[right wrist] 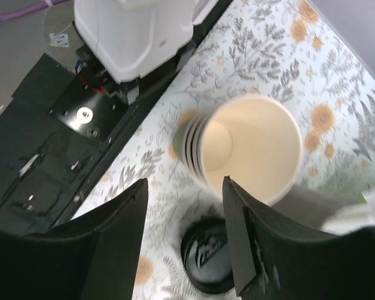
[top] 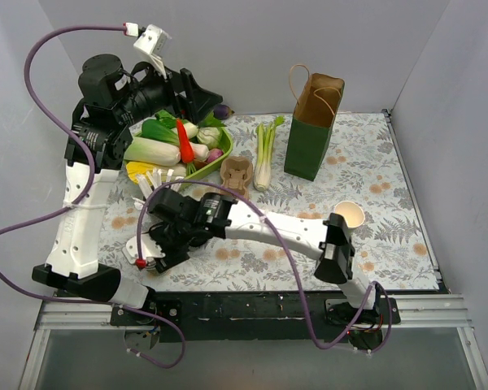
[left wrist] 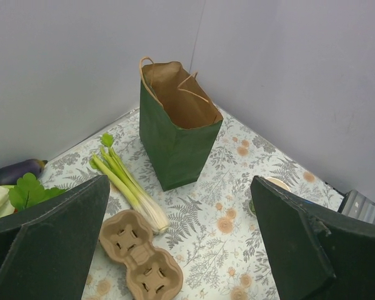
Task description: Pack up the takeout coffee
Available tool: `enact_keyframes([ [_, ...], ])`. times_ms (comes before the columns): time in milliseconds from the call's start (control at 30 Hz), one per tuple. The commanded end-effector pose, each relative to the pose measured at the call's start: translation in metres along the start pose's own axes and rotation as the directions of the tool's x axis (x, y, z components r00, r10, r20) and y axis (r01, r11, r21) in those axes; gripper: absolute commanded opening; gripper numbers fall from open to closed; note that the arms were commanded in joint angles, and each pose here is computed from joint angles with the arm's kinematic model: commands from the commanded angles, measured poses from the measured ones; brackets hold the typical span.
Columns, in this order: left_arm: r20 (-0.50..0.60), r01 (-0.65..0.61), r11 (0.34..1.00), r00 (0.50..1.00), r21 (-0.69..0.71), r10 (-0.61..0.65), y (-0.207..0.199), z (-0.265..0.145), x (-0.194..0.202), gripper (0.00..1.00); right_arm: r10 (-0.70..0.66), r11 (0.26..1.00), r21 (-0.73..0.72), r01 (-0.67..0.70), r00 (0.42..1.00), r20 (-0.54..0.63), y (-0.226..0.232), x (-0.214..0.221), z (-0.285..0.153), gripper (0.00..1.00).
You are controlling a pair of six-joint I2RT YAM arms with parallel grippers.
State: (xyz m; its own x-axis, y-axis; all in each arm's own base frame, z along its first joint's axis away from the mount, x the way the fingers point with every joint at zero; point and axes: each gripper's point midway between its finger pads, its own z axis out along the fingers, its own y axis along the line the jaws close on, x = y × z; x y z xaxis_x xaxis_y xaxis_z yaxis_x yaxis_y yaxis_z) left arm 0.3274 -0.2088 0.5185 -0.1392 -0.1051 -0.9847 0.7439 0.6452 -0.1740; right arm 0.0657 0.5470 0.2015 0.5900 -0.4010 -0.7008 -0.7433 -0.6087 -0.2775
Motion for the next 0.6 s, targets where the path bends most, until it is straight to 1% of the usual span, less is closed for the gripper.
enact_keyframes([
  [0,0.059,-0.06,0.998,0.996,-0.012,0.061,-0.01,-0.02,-0.021,0.98,0.086,0.994,0.059,-0.087,0.996,0.022,-0.004,-0.005,-0.072,0.59],
  [33,0.055,-0.07,0.997,0.996,-0.016,0.071,-0.011,-0.023,-0.019,0.98,0.105,0.992,0.068,-0.106,0.994,0.02,-0.002,-0.003,-0.083,0.59],
  [100,0.035,-0.07,0.997,0.997,-0.022,0.071,-0.009,-0.023,-0.011,0.98,0.187,0.98,0.075,-0.185,0.982,-0.016,0.0,0.023,-0.089,0.59],
  [133,0.024,-0.074,0.997,0.997,-0.022,0.075,-0.008,-0.024,-0.007,0.98,0.211,0.974,0.089,-0.209,0.977,-0.022,0.0,0.028,-0.095,0.59],
  [200,0.009,-0.068,0.998,0.998,-0.017,0.068,-0.009,-0.026,-0.001,0.98,0.295,0.951,0.115,-0.286,0.953,-0.072,0.002,0.059,-0.092,0.62],
  [300,-0.003,-0.067,0.998,0.998,-0.015,0.067,-0.009,-0.026,0.004,0.98,0.361,0.927,0.154,-0.342,0.924,-0.125,0.003,0.089,-0.083,0.63],
  [400,-0.016,-0.068,0.997,0.998,-0.028,0.068,-0.004,-0.024,0.008,0.98,0.401,0.91,0.172,-0.377,0.906,-0.135,-0.001,0.104,-0.07,0.54],
  [433,-0.016,-0.069,0.997,0.998,-0.03,0.068,-0.004,-0.024,0.008,0.98,0.416,0.904,0.171,-0.391,0.898,-0.143,-0.001,0.11,-0.062,0.49],
  [567,-0.028,-0.054,0.998,0.998,-0.022,0.053,-0.002,-0.019,0.012,0.98,0.44,0.892,0.181,-0.415,0.888,-0.134,-0.014,0.114,-0.045,0.44],
])
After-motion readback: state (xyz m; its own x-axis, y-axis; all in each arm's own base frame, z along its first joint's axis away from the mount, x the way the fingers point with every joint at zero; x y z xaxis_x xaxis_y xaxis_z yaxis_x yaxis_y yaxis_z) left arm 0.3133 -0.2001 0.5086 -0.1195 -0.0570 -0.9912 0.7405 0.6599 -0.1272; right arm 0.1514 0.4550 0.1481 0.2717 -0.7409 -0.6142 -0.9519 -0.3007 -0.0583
